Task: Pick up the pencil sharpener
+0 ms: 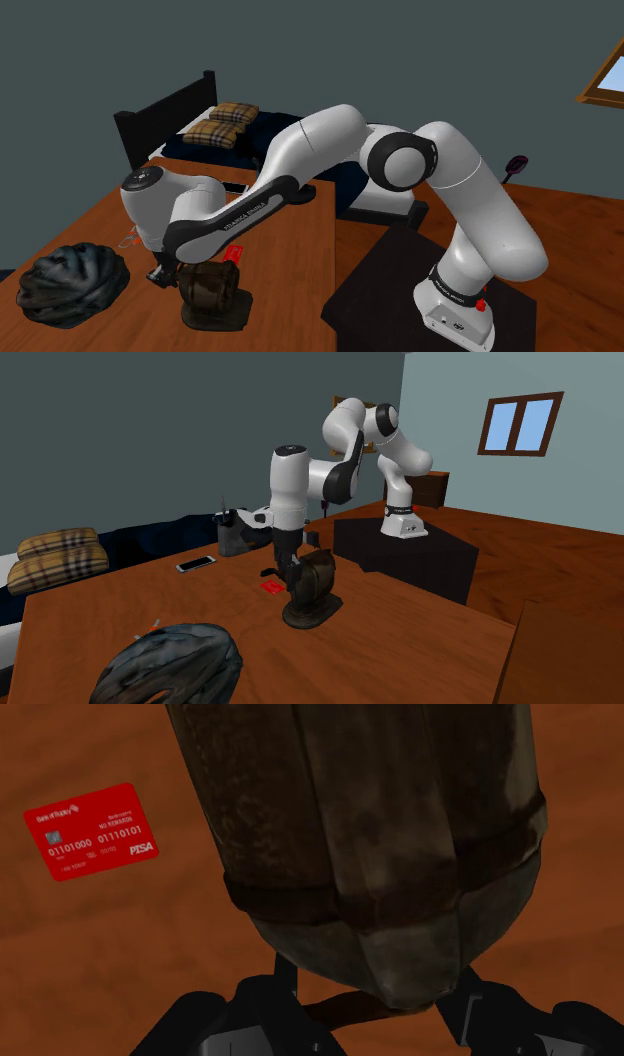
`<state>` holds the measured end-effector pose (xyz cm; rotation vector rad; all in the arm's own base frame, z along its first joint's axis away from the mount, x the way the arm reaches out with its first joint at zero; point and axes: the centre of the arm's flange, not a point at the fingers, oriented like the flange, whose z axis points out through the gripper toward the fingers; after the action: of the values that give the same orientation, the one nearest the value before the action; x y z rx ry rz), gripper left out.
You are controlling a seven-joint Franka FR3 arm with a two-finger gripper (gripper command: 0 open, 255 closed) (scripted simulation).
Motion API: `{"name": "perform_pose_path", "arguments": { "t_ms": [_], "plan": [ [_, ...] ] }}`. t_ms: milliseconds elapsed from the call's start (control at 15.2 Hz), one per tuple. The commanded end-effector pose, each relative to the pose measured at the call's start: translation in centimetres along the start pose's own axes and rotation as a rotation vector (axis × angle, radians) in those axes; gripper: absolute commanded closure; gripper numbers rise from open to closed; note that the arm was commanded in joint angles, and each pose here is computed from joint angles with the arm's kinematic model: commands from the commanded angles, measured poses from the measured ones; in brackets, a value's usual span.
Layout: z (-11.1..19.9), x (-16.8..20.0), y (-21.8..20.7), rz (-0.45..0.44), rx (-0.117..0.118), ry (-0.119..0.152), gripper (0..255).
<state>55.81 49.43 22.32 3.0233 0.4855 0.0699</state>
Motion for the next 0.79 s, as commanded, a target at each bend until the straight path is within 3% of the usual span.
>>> {"name": "perform_pose_path", "arguments": {
  "t_ms": [0,396,726],
  "plan": [
    [0.1,-0.1,-0.1,-0.001,0.0,-0.002,255],
    [0.1,-0.1,0.0,-0.001,0.001,-0.002,255],
    [-2.6,0.0,0.2,-0.001,0.001,-0.002,255]
  ]
}}
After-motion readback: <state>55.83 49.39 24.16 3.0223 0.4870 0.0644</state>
